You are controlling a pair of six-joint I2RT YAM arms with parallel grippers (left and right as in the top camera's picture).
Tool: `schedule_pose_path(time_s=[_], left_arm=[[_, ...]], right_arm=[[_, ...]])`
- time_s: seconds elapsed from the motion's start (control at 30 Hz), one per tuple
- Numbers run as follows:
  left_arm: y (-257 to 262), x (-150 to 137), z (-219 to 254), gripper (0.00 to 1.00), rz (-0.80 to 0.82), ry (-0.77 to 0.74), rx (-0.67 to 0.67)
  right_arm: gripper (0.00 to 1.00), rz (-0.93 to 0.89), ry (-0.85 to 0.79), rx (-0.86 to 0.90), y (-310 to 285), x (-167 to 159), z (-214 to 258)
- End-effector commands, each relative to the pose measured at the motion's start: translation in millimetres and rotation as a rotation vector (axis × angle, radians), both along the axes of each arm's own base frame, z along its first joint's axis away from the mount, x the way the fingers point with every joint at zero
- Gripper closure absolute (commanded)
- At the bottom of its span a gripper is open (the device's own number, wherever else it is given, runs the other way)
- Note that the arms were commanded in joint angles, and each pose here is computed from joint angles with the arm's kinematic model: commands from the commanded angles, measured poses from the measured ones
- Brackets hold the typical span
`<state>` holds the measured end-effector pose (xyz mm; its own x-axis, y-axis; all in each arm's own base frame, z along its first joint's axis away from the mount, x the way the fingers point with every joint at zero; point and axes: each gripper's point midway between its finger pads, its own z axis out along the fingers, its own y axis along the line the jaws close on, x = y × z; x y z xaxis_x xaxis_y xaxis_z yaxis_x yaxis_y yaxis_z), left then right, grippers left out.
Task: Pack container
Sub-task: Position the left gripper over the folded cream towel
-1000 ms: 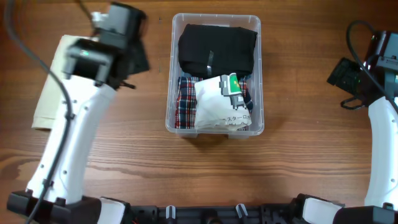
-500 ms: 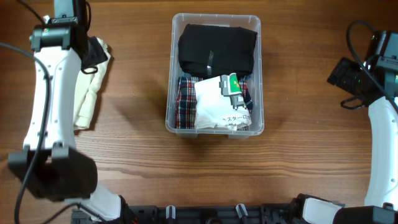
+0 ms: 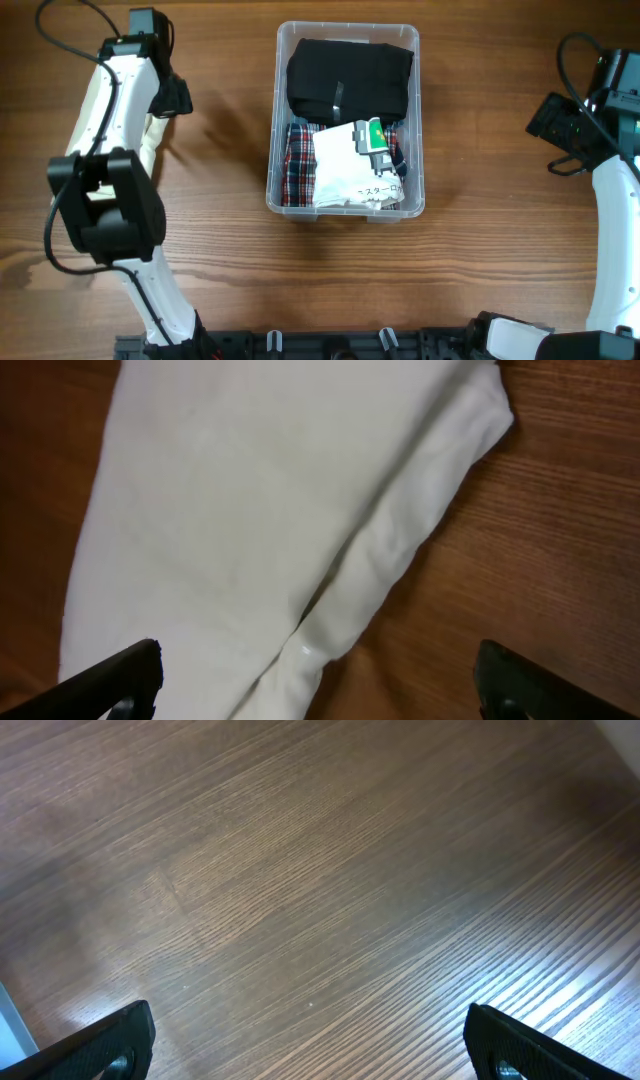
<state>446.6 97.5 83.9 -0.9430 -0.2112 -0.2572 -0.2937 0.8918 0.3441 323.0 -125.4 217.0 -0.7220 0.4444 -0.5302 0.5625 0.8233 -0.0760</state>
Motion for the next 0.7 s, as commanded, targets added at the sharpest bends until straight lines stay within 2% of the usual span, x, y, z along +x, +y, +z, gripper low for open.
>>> schedule_pose_path(time_s=[0.0,0.3,0.37,0.47,0.6,0.67], left_arm=[[2,-2,-30,0.00,-0.027,0.071,-0.008],[10,-18,-84,0.01,-0.041,0.210,-0.066],[10,-20,-90,0.04,-0.056,0.223,-0.078],[10,-20,-91,0.14,-0.057,0.223,-0.084],[10,-20,-91,0.46,-0.058,0.223,-0.084],[10,-20,-90,0.55,-0.058,0.222,-0.083]], right_arm=[[0.00,-0.008,-0.025,-0.022,-3,1,10],[0.00,-0.008,-0.025,-0.022,-3,1,10],[0.00,-0.008,-0.025,-0.022,-3,1,10],[0.00,-0.008,-0.025,-0.022,-3,1,10],[0.00,-0.008,-0.025,-0.022,-3,1,10],[0.00,-0.008,-0.025,-0.022,-3,1,10]])
